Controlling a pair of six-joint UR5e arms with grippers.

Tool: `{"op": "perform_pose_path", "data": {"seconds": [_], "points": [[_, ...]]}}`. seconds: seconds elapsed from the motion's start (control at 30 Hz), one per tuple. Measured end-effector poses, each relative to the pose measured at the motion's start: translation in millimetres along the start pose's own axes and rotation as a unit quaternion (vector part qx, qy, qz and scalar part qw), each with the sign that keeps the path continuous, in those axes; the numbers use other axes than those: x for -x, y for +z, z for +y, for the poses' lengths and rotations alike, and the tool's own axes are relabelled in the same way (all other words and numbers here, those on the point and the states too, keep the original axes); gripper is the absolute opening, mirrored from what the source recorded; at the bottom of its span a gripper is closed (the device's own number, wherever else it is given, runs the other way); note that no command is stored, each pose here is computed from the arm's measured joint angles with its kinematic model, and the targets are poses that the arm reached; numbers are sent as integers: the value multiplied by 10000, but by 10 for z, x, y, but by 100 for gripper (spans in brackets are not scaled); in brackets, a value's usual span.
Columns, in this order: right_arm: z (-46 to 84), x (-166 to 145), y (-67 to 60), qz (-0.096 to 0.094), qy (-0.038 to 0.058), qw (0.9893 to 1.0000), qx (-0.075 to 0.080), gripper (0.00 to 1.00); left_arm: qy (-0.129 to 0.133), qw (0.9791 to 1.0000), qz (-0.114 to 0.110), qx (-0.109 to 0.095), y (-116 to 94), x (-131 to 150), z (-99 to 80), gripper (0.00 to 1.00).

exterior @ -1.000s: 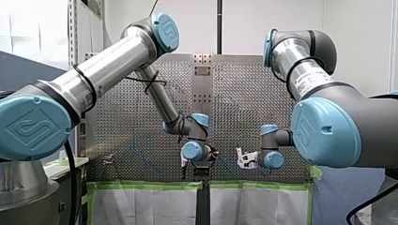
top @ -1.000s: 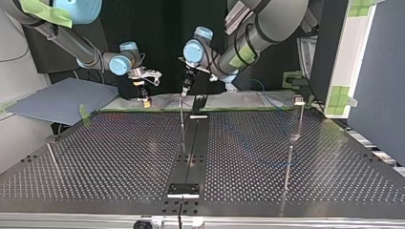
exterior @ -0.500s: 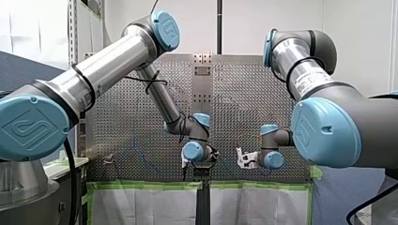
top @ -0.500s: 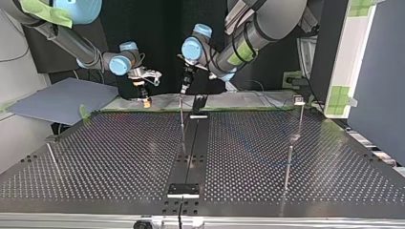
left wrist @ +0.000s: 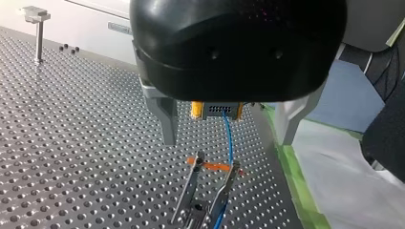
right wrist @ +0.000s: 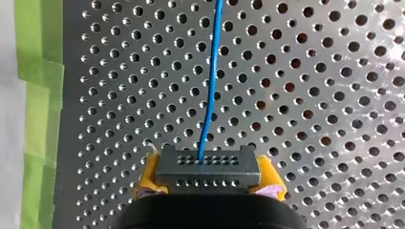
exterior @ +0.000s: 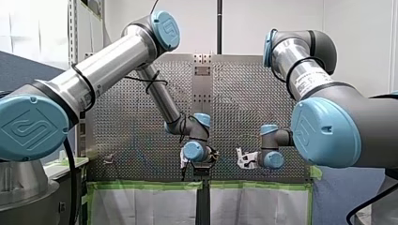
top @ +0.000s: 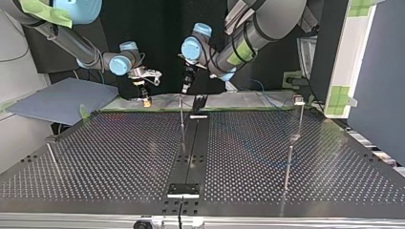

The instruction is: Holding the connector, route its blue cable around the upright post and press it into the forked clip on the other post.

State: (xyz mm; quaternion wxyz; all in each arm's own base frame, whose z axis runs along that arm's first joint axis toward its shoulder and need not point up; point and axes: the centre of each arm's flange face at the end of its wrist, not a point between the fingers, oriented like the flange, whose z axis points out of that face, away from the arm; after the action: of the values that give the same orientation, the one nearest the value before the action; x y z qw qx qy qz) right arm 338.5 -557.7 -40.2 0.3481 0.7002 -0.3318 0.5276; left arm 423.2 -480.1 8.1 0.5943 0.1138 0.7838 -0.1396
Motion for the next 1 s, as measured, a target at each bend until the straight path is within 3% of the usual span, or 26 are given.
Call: {"op": "perform_pose_path", "data": {"seconds": [0.27, 0.53, 0.8, 1.0], "points": [[-33, 70, -80, -338, -227, 9992, -8, 0, 144, 9998, 12, 146, -99, -41, -100, 100], [-125, 207, -249, -708, -442, 9964, -111, 0, 216, 9987, 76, 454, -215, -135, -45, 100], [-229, 333, -414, -798, -523, 9951, -239, 0, 242, 9976, 119, 635, -260, -187, 41, 100], [-313, 342, -467, -886, -690, 9927, -442, 0, 238, 9977, 122, 623, -259, -189, 44, 100]]}}
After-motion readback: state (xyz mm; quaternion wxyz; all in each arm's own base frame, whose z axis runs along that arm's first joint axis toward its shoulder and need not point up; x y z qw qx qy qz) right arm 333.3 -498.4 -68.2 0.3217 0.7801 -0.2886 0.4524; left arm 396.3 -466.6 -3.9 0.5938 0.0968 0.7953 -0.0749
